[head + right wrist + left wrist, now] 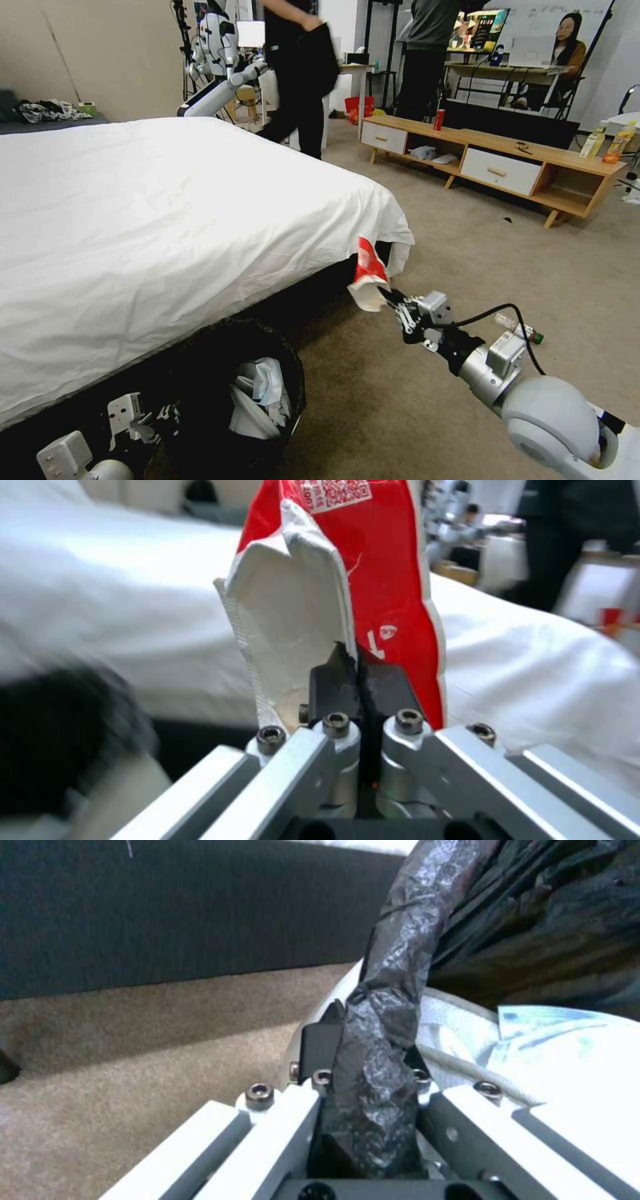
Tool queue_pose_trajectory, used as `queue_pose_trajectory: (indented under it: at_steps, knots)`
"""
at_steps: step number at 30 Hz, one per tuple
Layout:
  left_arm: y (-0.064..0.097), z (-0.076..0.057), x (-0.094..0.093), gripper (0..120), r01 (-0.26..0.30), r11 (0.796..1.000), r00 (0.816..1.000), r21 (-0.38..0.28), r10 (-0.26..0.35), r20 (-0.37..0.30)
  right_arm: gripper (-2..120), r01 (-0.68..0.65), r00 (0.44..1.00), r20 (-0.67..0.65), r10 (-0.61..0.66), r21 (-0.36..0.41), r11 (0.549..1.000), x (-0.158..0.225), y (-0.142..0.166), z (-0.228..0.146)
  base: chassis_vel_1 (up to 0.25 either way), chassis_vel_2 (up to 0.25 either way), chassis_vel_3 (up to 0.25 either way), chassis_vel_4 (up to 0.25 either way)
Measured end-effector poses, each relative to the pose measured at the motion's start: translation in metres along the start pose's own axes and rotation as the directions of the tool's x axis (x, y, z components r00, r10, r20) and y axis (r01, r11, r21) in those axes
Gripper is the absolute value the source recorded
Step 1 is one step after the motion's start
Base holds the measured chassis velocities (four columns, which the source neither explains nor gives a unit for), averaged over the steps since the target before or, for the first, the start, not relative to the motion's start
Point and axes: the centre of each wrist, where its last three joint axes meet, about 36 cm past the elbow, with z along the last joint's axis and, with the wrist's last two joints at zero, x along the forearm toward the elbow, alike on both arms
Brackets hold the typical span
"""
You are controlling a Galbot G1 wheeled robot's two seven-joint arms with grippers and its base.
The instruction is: Pick up the trash bin and place the garbage on the floor into it.
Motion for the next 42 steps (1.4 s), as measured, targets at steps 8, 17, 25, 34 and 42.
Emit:
queue_pose_trajectory:
  at_steps: [8,17,25,34,42]
  knots:
    - [-0.001,0.001,-0.001,2,-0.012,1.000,1.000,-0.006,0.012,-0.005,0,0.167,0.985,0.062,-0.159,-0.144,0.975,-0.020,0.028,-0.019,0.000,0.000,0.000,0.000]
    - [-0.001,0.001,-0.001,2,-0.014,1.000,1.000,-0.010,0.014,-0.005,0,0.375,0.927,0.068,-0.370,-0.239,0.896,-0.049,0.065,-0.013,0.000,0.000,0.000,0.000]
    - [0.000,0.001,-0.001,2,-0.012,1.000,1.000,-0.013,0.012,0.000,0,0.446,0.881,-0.031,-0.472,-0.278,0.851,-0.060,0.087,0.004,0.000,0.000,0.000,0.000]
    - [0.000,-0.002,0.001,2,-0.008,1.000,1.000,-0.016,0.008,0.008,0,0.430,0.869,-0.126,-0.479,-0.290,0.855,-0.062,0.097,0.028,0.000,0.000,0.000,0.000]
    - [0.000,-0.001,0.001,2,-0.010,1.000,1.000,-0.009,0.010,0.010,0,0.389,0.865,-0.211,-0.456,-0.295,0.873,-0.052,0.102,0.053,0.000,0.000,0.000,0.000]
